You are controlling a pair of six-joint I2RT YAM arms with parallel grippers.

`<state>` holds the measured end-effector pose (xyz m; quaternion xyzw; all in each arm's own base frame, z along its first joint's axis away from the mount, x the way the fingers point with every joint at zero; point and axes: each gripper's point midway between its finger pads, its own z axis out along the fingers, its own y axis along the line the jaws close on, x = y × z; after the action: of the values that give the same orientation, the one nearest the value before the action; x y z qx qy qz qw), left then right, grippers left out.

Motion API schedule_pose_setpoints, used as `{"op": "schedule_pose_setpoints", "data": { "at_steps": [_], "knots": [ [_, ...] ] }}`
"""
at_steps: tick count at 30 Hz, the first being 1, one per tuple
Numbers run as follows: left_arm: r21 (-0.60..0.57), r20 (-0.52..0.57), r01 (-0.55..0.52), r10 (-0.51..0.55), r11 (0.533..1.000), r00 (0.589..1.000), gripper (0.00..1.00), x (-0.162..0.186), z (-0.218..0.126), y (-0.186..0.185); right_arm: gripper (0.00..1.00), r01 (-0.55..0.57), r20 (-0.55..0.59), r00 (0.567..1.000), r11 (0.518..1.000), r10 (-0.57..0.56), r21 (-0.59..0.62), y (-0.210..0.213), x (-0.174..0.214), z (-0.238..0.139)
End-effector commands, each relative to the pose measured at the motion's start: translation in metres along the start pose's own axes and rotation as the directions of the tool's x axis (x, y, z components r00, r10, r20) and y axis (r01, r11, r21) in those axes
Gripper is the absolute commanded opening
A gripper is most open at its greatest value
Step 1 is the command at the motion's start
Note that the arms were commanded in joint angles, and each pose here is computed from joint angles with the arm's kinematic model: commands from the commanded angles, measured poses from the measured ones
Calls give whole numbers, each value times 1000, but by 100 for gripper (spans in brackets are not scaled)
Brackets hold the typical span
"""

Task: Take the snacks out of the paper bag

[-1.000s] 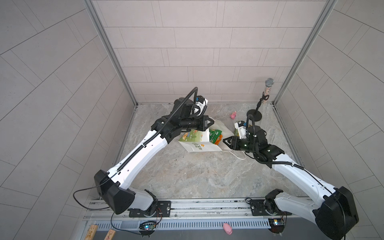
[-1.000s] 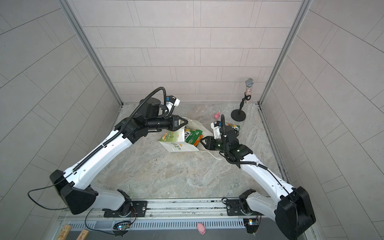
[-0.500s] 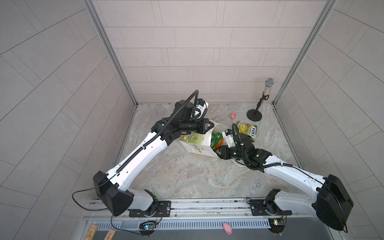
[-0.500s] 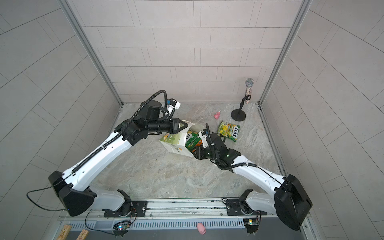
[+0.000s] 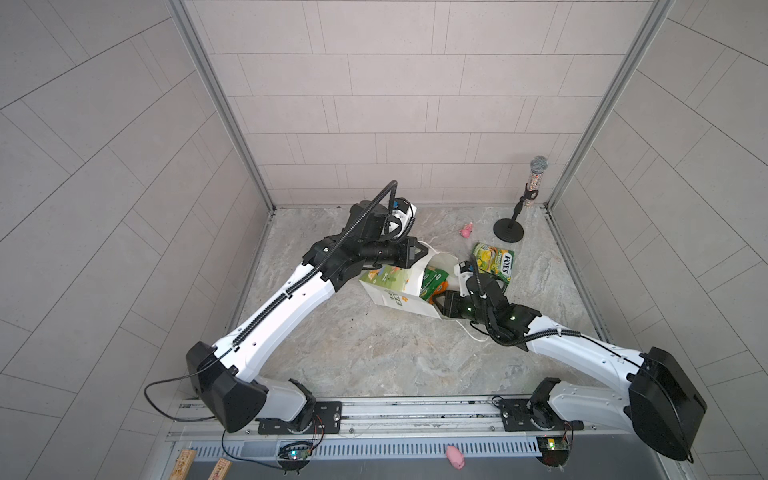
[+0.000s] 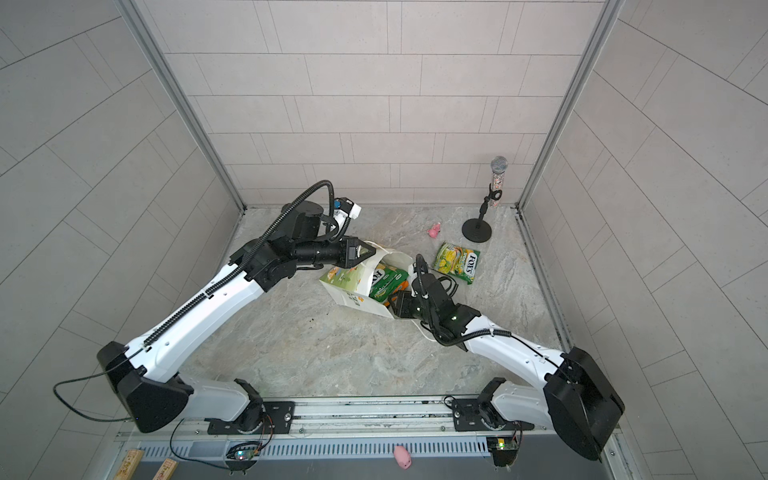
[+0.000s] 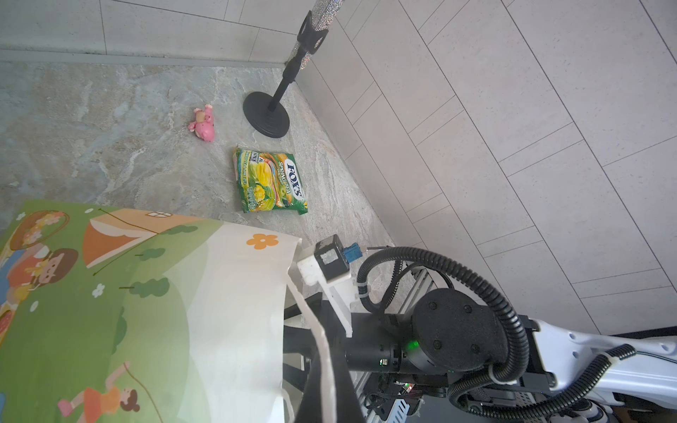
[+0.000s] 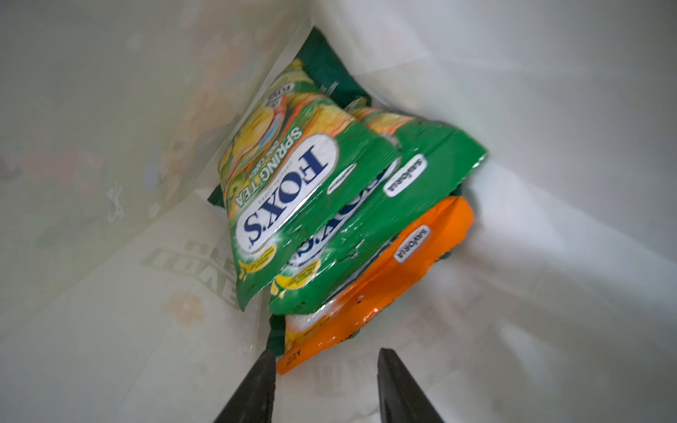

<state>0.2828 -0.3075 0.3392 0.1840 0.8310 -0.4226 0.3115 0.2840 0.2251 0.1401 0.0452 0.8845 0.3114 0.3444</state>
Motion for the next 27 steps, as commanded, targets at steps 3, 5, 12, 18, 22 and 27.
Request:
{"op": "schedule_pose_setpoints", "data": {
  "at_steps": [3, 5, 12, 18, 22, 27],
  "knots": [
    [18, 23, -24, 24, 1000, 999, 0, -3, -8, -9, 41, -140, 142, 982, 985, 125, 98, -19, -21, -3],
    [18, 21, -24, 24, 1000, 1000, 0, -2, -8, -9, 38, -157, 166, 977, 980, 136, 120, -24, -24, -4],
    [17, 24, -26, 25, 1000, 999, 0, -3, -8, -9, 33, -189, 167, 973, 967, 160, 173, -30, -26, 0],
    [16, 24, -25, 24, 1000, 999, 0, -3, -7, -8, 29, -208, 141, 972, 963, 185, 169, -32, -18, 10],
    [14, 23, -24, 24, 1000, 999, 0, -2, -7, -7, 27, -218, 137, 971, 962, 196, 166, -31, -18, 17],
    [15, 27, -24, 24, 1000, 999, 0, -4, -7, -8, 27, -231, 117, 970, 961, 215, 153, -27, -17, 29]
  ]
}}
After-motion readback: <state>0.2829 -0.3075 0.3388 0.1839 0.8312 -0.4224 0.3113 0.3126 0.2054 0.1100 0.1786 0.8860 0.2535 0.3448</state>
